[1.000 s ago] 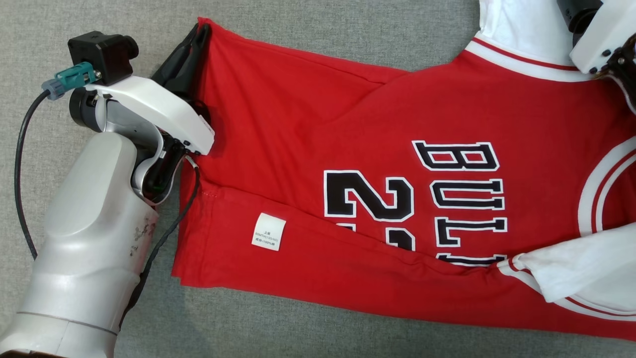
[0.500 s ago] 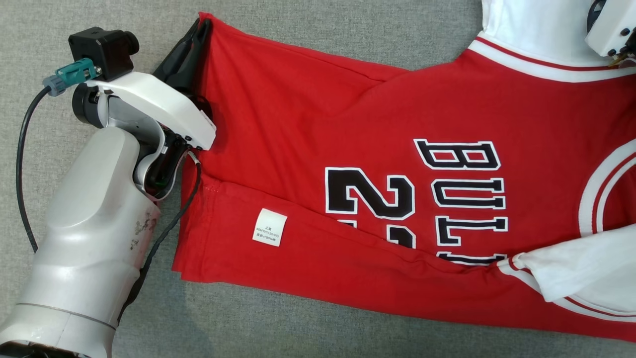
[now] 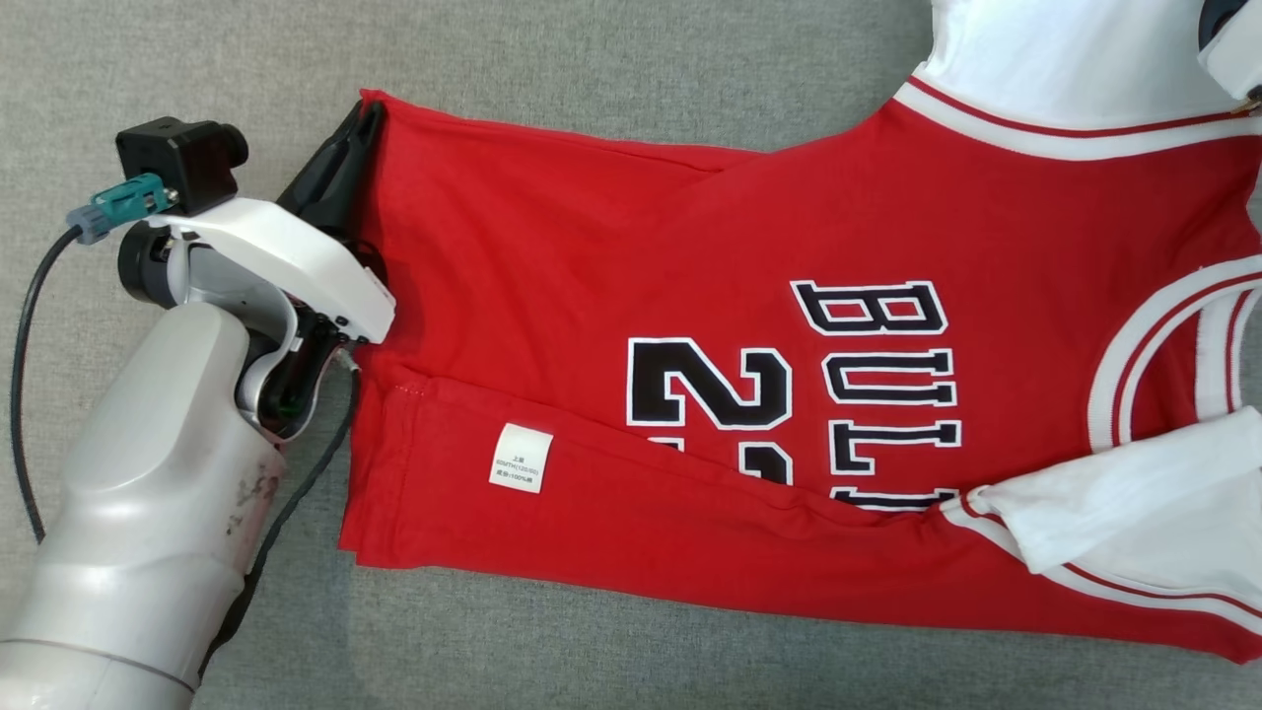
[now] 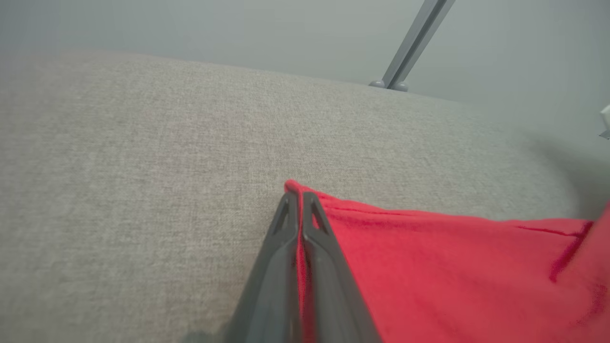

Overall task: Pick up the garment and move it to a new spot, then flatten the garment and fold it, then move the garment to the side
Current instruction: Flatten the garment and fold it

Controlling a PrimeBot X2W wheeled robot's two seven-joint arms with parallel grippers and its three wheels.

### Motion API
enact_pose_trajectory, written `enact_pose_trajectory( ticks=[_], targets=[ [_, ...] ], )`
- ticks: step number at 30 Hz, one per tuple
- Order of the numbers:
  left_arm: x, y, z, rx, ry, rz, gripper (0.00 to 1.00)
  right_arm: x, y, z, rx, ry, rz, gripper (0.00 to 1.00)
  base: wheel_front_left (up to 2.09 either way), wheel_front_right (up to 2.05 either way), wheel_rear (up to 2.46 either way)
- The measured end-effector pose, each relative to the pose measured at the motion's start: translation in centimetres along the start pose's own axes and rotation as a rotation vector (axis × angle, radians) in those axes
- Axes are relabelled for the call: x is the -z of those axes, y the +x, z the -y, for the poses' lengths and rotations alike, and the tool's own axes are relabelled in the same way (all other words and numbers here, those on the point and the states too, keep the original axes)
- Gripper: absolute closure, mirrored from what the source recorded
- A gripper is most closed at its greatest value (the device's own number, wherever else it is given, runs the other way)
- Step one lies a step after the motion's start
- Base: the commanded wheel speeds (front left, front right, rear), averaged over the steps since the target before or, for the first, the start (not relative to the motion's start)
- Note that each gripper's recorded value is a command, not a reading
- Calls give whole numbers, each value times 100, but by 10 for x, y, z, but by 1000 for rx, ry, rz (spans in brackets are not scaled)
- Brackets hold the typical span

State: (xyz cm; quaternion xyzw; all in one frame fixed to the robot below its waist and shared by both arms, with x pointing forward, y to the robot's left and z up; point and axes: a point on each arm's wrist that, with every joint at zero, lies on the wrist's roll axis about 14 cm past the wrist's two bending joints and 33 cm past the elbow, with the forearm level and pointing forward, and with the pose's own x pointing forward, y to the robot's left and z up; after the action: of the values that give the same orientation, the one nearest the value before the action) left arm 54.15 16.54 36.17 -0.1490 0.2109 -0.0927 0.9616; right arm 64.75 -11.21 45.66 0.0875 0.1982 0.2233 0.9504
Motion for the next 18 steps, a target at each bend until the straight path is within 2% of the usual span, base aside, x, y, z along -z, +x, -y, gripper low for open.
enact_pose_trajectory(
  ticks=[3,9,18],
  targets=[
    [-10,-5,3,9,1,22,100,-8,-11,-2,-5,14,24,100,0,0,0],
    [-18,-20,16,46,-81,27,100,-11,-33,-18,-53,85,46,100,0,0,0],
    [-29,-46,17,70,-73,31,100,-2,-83,-26,-95,157,40,100,0,0,0]
  ],
)
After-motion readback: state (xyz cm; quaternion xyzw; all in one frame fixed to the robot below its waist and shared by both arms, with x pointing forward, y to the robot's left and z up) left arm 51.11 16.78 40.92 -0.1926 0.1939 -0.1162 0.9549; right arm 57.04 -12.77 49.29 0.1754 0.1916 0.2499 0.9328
